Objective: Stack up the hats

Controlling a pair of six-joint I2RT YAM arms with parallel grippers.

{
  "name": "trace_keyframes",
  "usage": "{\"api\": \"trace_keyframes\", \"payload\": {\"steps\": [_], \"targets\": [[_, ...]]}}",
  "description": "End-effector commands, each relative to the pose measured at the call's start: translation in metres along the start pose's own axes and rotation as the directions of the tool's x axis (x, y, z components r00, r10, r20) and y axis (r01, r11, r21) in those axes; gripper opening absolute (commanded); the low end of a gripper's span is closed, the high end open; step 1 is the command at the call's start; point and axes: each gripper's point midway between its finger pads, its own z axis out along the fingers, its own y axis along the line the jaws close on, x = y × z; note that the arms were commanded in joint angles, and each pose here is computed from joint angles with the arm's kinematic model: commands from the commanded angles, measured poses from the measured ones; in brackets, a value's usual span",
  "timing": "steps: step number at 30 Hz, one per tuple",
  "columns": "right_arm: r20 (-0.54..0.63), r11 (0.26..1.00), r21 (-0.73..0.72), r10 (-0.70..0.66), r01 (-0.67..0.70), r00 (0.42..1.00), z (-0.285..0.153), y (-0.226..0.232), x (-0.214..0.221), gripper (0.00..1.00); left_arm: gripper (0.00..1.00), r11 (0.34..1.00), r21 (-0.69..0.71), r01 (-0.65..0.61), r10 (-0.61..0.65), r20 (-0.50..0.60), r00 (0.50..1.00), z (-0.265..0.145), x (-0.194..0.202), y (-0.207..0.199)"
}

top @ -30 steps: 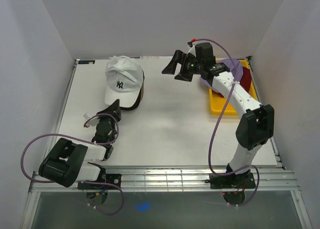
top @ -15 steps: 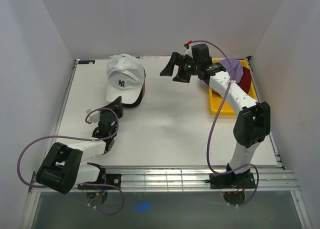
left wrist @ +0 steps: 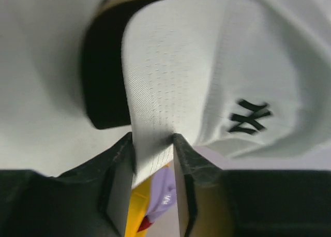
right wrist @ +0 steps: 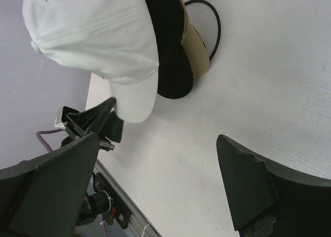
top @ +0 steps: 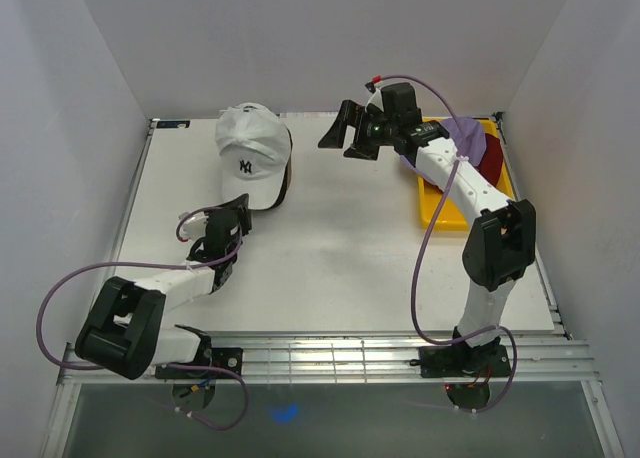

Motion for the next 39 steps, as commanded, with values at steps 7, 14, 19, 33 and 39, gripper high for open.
{"api": "trace_keyframes", "payload": {"steps": [7,14,19,33,39], "targets": [[0.058,0.993,-0.067,-0.095,0.098,0.994,0.007,0.026,-0.033,1.0,0.67,0.918,-0.322,-0.23,0.239,-0.011,0.971,-0.022,-0.025,0.088],[0.103,0.978,-0.125,-0.152,0.165,0.983,0.019,0.046,-0.057,1.0,0.7,0.918,-0.236,-0.318,0.311,-0.066,0.948,-0.033,-0.018,0.054],[0.168,0.945,-0.197,-0.229,0.26,0.959,0.044,0.062,-0.082,1.0,0.68,0.892,-0.175,-0.417,0.397,-0.141,0.907,-0.048,-0.007,0.019],[0.397,0.861,-0.298,-0.282,0.413,0.874,0.096,0.082,-0.108,0.89,0.73,0.687,0.036,-0.725,0.72,0.102,0.687,-0.032,-0.001,-0.178],[0.434,0.858,-0.357,-0.198,0.37,0.879,0.113,0.079,-0.113,0.9,0.74,0.673,0.033,-0.739,0.73,0.133,0.67,0.043,-0.036,-0.23]]}}
